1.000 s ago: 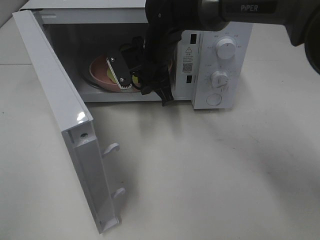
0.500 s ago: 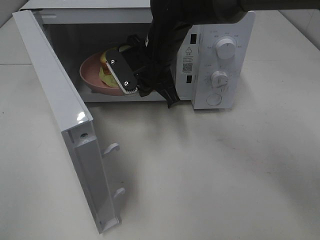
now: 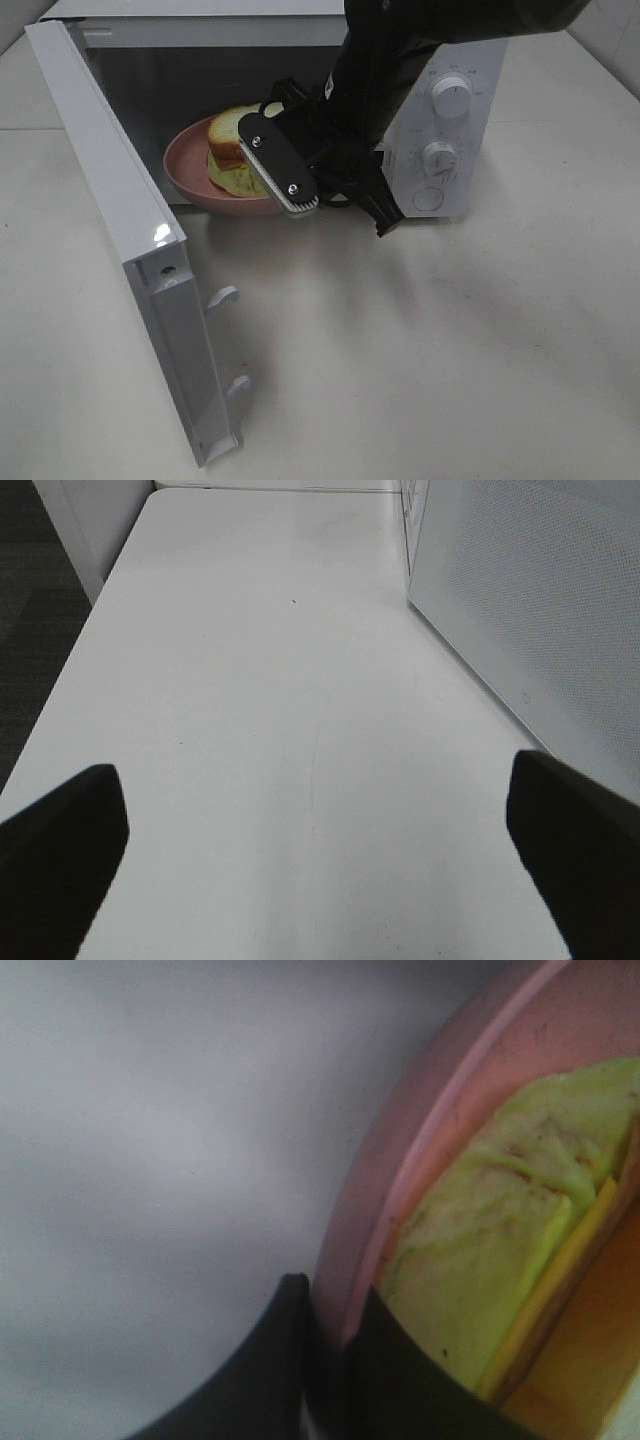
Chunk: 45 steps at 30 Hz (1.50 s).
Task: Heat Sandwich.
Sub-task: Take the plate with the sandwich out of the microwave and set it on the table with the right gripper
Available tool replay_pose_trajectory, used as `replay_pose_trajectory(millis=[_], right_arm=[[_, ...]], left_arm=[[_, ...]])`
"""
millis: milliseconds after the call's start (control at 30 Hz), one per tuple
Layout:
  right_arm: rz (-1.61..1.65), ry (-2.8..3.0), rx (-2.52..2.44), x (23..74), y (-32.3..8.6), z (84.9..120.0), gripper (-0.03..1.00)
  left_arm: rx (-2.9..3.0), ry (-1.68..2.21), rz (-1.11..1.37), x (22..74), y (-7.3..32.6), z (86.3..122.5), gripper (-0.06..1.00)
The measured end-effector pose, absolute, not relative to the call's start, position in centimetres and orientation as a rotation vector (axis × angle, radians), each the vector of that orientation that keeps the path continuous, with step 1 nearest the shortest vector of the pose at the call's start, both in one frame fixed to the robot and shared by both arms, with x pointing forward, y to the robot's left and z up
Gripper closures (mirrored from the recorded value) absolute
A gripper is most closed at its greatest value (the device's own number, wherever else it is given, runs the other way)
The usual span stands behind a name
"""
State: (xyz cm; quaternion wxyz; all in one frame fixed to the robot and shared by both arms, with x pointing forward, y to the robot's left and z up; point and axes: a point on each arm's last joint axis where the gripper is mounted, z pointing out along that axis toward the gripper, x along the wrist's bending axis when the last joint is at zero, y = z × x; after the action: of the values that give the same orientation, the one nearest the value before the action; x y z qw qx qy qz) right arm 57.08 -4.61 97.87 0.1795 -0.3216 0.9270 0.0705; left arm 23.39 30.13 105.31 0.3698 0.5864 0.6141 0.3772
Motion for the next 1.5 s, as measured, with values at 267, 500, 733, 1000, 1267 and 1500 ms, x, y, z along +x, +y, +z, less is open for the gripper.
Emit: replay_pose_trajectory(millis=[267,500,733,1000,1267,1500], right_arm=[[0.212,2.587,-0.927,53.7,-6.2,98.7,0.89],[0.221,2.567,-0.918,51.8,-7.7,99.5,0.89],[0.216,2.584,-0.918,48.8,-10.1,99.9,0.89],[0.22,2.6,-0.884,45.8,-12.4,100.3,0.89],[0.189,2.589,-0.851,43.2,-14.9,101.2,0.89],[0.208,2.573,-0.811,40.9,-16.6,101.4,0.89]], left_arm=[[1.505,1.576,0.968,23.4,30.1,105.3,-0.03],[1.505,1.576,0.968,23.4,30.1,105.3,-0.03],[1.505,1.576,0.968,23.4,30.1,105.3,-0.03],[1.505,1.576,0.968,23.4,30.1,105.3,-0.03],[1.505,1.576,0.968,23.4,30.1,105.3,-0.03],[1.505,1.576,0.968,23.4,30.1,105.3,-0.03]])
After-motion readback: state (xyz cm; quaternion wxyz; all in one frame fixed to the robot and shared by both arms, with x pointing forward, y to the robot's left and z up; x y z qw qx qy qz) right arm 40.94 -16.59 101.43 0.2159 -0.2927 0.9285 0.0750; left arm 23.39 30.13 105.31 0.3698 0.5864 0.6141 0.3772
